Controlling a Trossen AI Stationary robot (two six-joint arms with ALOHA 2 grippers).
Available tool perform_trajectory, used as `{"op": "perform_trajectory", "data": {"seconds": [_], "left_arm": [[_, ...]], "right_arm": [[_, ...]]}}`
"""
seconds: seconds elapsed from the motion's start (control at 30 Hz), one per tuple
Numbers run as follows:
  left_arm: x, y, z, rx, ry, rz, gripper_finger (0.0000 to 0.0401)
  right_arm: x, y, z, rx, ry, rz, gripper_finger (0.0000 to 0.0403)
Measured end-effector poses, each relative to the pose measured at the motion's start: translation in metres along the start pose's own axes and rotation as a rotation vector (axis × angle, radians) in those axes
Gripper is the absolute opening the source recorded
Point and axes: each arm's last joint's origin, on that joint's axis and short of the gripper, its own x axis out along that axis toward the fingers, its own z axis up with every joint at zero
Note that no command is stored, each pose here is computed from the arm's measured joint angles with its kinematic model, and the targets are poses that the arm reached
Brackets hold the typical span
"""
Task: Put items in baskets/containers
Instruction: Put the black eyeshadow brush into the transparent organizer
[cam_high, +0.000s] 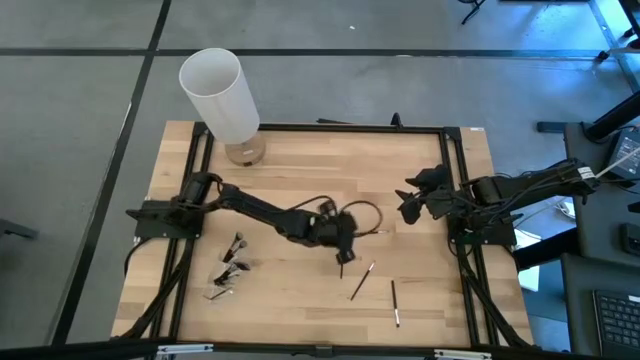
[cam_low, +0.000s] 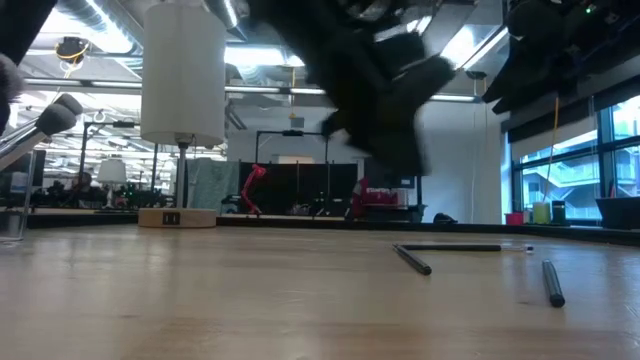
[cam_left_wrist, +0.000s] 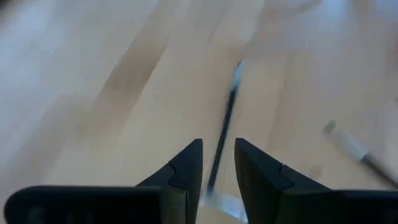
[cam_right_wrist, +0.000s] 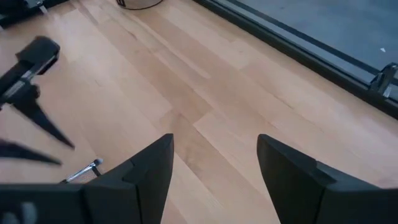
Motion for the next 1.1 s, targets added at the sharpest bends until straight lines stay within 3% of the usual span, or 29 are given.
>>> {"op": "perform_trajectory", "data": {"seconds": [0.07,0.23,0.53,1.1], "left_arm": [[0.01,0.002,0.01,0.069,-0.04,-0.034,0.0089],[0.046,0.018,0.027,0.095,-0.189,-0.153,0.0093],[0.097,0.023,0.007,0.128,-0.275,-0.293,0.0091],[0.103,0.02,-0.01,0.173,-0.146,-0.292,0.0074]], "right_arm": [[-0.003,-0.001,0.003,0.003,0.001,-0.001,0.0229],[-0.01,-0.002,0.007,0.003,0.006,0.024,0.0229],[-0.015,-0.008,0.007,-0.018,-0.014,0.012,0.0229],[-0.016,-0.009,0.006,-0.017,-0.015,0.002,0.0229]]}}
